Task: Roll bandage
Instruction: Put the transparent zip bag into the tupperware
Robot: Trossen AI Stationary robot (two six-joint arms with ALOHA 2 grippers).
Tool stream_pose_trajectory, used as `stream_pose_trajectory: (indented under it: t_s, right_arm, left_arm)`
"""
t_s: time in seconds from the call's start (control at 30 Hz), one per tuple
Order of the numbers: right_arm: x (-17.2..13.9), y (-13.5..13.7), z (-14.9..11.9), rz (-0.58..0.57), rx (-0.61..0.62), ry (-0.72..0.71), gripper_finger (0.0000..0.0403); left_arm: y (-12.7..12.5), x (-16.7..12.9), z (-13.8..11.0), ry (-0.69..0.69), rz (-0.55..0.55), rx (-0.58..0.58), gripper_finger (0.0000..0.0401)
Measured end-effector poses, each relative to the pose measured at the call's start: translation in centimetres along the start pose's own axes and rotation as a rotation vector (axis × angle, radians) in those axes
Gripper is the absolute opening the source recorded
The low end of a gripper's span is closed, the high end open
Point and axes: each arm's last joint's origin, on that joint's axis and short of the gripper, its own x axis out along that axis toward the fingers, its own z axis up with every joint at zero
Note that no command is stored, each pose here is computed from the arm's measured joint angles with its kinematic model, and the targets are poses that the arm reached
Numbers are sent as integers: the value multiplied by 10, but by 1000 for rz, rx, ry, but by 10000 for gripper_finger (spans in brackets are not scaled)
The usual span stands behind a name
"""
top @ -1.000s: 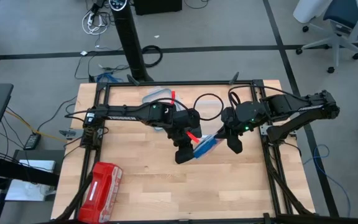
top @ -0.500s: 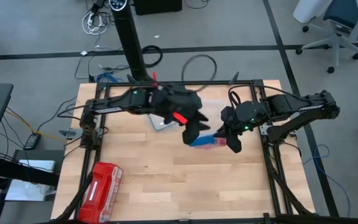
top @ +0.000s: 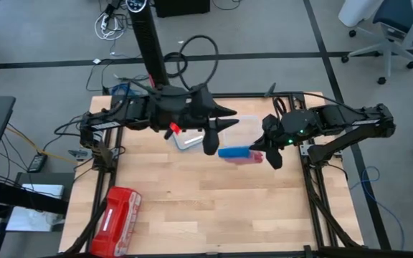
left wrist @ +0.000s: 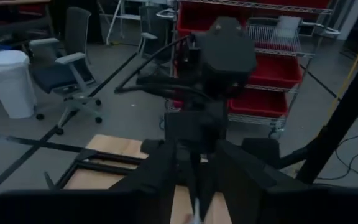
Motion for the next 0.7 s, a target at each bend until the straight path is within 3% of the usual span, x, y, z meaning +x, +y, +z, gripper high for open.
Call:
stream_pose_trajectory:
  t_s: [0.2, 0.47, 0.7]
  right_arm:
    - [-2, -8, -1, -98, 14, -8, 0]
    - [-4, -25, -7, -258, 124, 56, 0]
    - [-5, -35, -8, -331, 207, 63, 0]
  left_arm:
    - [-3, 19, -19, 22, -24, -3, 93]
    - [-13, 47, -32, -273, -246, -114, 80]
    - [-12, 67, -72, -465, -330, -191, 80]
